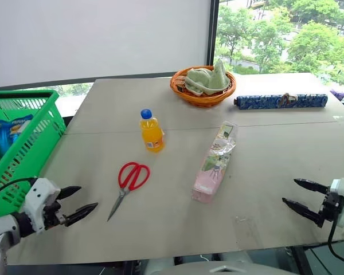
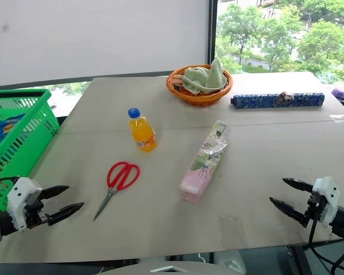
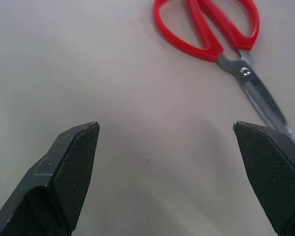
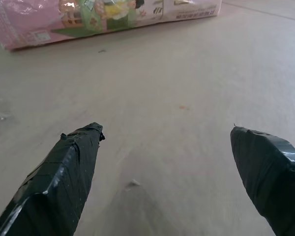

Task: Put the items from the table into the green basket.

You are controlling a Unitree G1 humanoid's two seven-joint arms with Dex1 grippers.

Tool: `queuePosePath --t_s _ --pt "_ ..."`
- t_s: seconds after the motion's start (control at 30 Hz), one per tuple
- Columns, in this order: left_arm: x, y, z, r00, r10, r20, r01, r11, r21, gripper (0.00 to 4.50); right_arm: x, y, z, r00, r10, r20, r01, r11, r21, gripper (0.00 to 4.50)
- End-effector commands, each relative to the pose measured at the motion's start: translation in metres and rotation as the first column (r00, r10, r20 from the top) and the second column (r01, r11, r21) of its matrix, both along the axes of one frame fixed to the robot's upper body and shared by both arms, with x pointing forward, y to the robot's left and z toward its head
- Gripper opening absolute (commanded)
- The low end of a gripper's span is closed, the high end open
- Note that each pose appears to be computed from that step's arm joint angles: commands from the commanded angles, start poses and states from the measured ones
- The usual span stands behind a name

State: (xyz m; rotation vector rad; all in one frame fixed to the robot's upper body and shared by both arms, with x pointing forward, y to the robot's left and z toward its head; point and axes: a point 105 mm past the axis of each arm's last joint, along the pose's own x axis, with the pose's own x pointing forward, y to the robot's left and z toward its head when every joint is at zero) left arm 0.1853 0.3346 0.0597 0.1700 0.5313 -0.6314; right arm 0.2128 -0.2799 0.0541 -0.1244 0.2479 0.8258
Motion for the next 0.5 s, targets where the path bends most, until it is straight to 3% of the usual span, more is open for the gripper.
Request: queuePosePath --t_s 0.03,0.17,0.3,0.4,0.5 --pt "-0.002 -0.017 0.014 0.997 -0.069 -0.035 0.067 0.996 -0.055 4.48 0.012 0.015 0.027 0.992 0.055 0.112 -0.059 0.998 0.026 4.50" --pt "-0.009 -0.046 0.008 0.985 -0.092 -0.143 0.081 0.994 -0.076 4.48 0.005 0.074 0.063 0.935 0.308 0.178 -0.318 0.948 0.027 4.50" --pt "-0.012 -0.072 -0.009 0.977 -0.074 -0.202 0.069 0.997 -0.033 4.48 -0.003 0.118 0.098 0.876 0.426 0.227 -0.453 0.888 0.082 4.50" --pt "-0.015 -0.079 -0.026 0.972 -0.036 -0.233 0.056 0.995 0.079 4.48 -0.008 0.132 0.112 0.852 0.466 0.239 -0.493 0.868 0.065 4.50" --pt "-0.006 -0.075 -0.036 0.971 0.112 -0.211 -0.070 0.978 0.197 4.48 -0.013 0.138 0.118 0.834 0.508 0.215 -0.522 0.853 0.008 4.50"
